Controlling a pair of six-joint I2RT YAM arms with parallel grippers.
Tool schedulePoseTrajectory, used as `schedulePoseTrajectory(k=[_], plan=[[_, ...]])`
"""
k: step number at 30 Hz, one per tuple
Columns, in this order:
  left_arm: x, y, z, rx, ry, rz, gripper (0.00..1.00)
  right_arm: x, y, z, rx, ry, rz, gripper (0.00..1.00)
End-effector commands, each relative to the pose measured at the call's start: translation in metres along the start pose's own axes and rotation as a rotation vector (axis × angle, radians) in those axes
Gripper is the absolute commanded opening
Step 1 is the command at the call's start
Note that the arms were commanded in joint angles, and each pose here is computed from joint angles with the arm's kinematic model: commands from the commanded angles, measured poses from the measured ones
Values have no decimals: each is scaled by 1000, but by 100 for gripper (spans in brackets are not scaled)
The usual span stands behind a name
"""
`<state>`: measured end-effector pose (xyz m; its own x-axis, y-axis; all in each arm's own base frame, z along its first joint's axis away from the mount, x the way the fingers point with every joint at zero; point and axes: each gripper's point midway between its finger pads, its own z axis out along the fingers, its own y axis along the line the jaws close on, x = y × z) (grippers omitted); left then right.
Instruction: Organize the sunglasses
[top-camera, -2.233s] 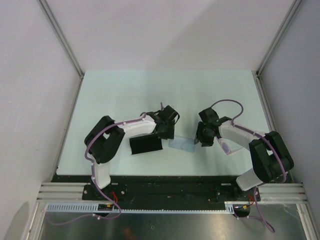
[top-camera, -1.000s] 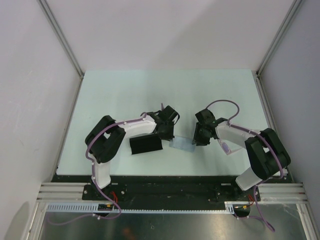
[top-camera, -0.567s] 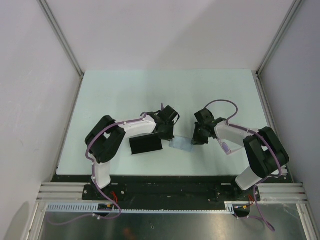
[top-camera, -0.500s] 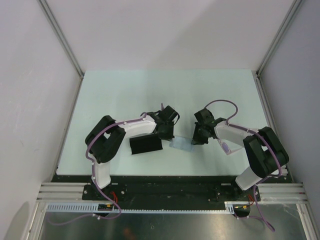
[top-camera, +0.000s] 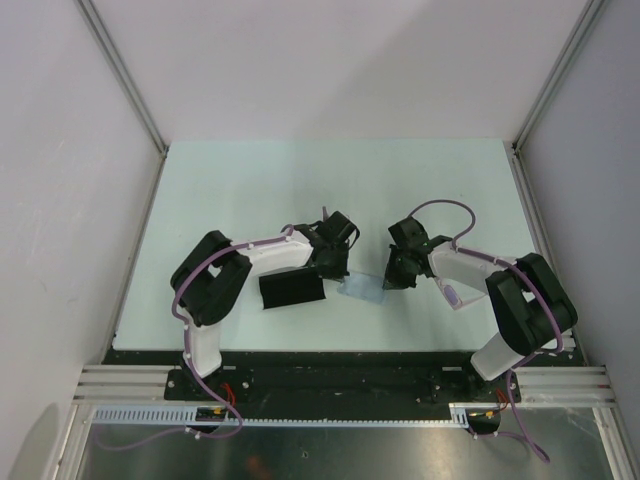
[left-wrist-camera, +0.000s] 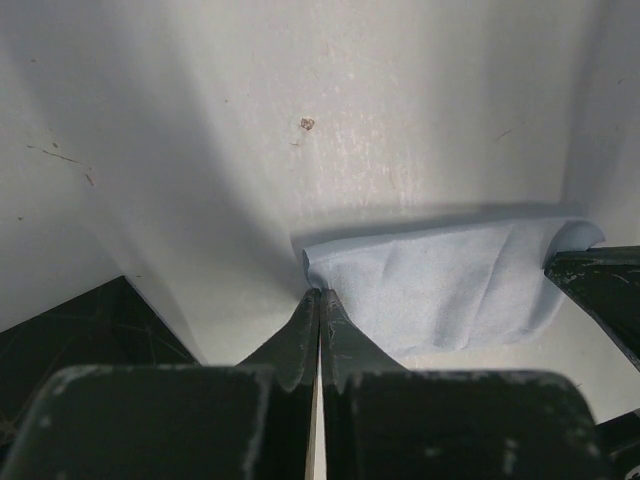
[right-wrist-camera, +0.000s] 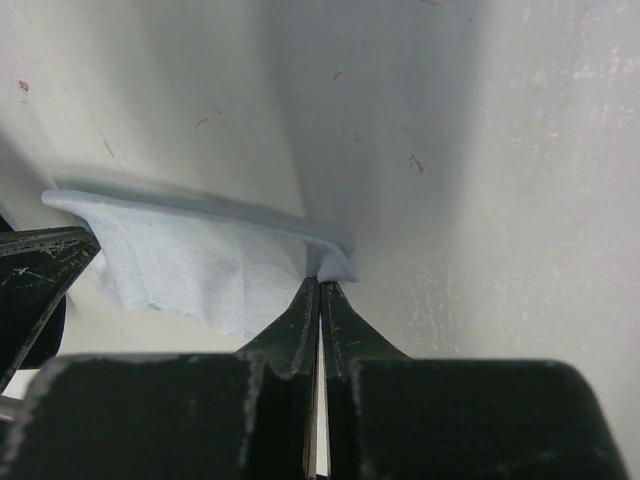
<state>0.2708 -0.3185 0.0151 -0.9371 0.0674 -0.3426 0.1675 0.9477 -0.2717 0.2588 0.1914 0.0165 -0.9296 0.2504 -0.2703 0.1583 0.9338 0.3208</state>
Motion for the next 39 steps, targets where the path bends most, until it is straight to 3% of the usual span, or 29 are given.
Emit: schedulePoseTrajectory(k=[1,9,27,39], plan=[[18,22,12,-85,52,24,0,8,-13,5,58,16,-26,0],[-9,5,-16,-35,-43,38,0,-10,6,-18,-3,-67,-54,0],[-28,-16,-52,58,-114,35,1,-25,38,-45,-78,-124,-102,0],[-21,8,-73,7,-155,2,0,-31,70,-58,-127,-146,-147,0]])
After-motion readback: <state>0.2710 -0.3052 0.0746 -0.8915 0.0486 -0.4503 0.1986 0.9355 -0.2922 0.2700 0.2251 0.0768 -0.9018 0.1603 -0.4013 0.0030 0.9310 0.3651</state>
